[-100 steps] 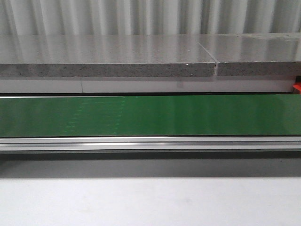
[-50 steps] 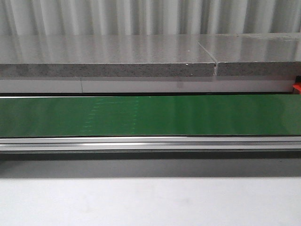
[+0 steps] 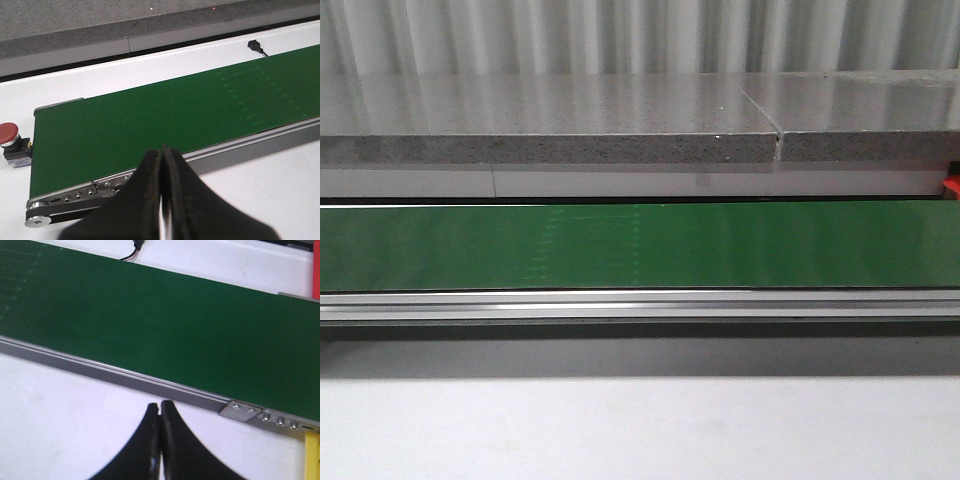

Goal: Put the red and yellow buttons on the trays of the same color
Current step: 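Raise the right gripper back above the belt's far end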

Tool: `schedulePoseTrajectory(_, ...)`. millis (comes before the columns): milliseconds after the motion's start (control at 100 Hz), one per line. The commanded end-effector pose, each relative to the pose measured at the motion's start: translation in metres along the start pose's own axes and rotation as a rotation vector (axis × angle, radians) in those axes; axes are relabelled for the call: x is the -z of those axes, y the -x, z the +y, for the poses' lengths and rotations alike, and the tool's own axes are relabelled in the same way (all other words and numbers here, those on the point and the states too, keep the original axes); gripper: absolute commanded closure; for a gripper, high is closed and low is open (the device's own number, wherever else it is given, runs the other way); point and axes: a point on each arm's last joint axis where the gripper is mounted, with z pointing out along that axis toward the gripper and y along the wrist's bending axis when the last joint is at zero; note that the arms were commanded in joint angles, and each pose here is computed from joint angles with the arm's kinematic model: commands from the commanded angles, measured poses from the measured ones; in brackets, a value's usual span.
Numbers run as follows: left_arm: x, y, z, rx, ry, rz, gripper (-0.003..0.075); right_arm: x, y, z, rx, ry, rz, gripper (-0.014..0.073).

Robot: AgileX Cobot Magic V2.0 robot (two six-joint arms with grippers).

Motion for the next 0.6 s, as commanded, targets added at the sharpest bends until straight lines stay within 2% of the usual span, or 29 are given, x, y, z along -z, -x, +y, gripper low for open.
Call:
schedulePoseTrajectory(0, 0.004, 0.014, 0.001, 0.01, 0.002, -0.087, 0.0741, 0.017, 0.001, 0.001, 0.009, 0.005, -0.123, 0.0664)
schedulePoseTrajectory(260, 0.004, 0.014, 0.0, 0.013, 0.0, -0.088, 0.0741, 0.044, -0.023, 0.001, 0.008, 0.004, -0.241, 0.0664)
schedulePoseTrajectory(470, 0.0, 0.019, 0.003, 0.016, 0.018, -0.106, 0.0741, 0.047, -0.024, 0.001, 0.008, 0.004, -0.251, 0.0664)
schedulePoseTrajectory(590, -0.007, 0.029, 0.01, 0.106, 0.069, -0.08, 0.0741, 0.047, -0.024, 0.001, 0.008, 0.004, -0.251, 0.0664)
